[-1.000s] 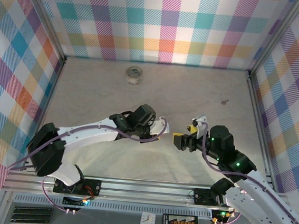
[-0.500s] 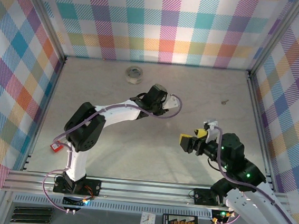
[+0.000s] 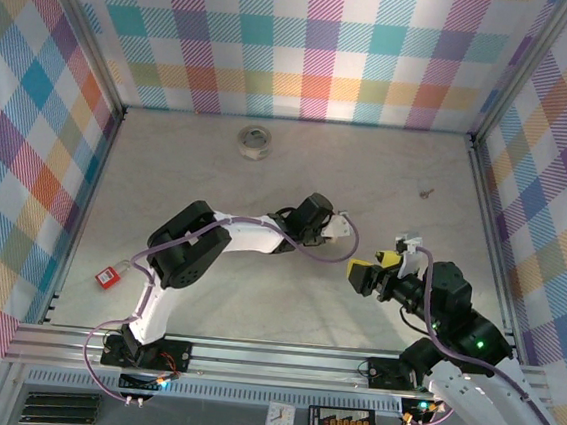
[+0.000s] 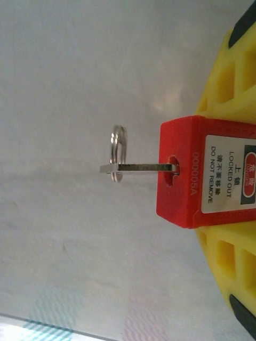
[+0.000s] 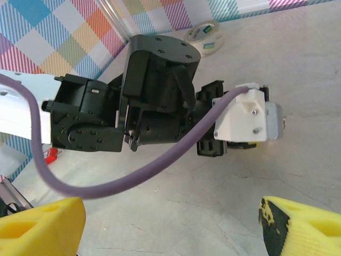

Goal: Unlock with the key

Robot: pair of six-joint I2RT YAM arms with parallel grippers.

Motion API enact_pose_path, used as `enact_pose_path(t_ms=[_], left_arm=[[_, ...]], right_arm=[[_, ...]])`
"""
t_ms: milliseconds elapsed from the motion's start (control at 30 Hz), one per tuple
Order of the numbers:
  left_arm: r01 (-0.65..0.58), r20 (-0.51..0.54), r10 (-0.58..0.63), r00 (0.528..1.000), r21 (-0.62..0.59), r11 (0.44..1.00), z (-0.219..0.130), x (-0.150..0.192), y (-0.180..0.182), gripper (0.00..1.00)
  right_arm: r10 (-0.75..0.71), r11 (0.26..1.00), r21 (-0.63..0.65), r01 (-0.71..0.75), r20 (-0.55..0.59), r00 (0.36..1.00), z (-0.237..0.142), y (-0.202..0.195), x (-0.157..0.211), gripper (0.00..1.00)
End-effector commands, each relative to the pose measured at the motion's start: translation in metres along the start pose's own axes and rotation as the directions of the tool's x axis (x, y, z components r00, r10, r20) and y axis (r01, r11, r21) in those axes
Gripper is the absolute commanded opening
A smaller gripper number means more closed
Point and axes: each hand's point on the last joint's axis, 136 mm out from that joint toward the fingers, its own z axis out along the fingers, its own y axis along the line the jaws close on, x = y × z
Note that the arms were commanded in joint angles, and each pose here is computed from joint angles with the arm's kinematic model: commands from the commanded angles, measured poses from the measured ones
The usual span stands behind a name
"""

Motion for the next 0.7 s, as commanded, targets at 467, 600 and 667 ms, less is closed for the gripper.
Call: enact_pose_path(t_ms=[467, 600, 667], left_arm=[[-0.034, 0.060, 0.020, 0.998, 0.230, 0.973, -0.061, -0.011, -0.024, 0.00], [-0.037, 0.102, 0.007, 0.995, 0.297, 0.954, -0.094, -0.023, -0.018, 0.00], [-0.038, 0.088, 0.007, 0.996, 0.354, 0.934, -0.113, -0.020, -0.019, 0.00]], right_arm=[[0.025, 0.999, 0.021, -0.025, 0.004, 1.000, -0.008, -0.006, 0.005, 0.84], [0.021, 0.999, 0.032, -0.022, 0.026, 0.999, -0.015, -0.008, 0.001, 0.85], [0.016, 0.999, 0.039, -0.018, 0.029, 0.999, -0.017, -0.009, 0.001, 0.85]])
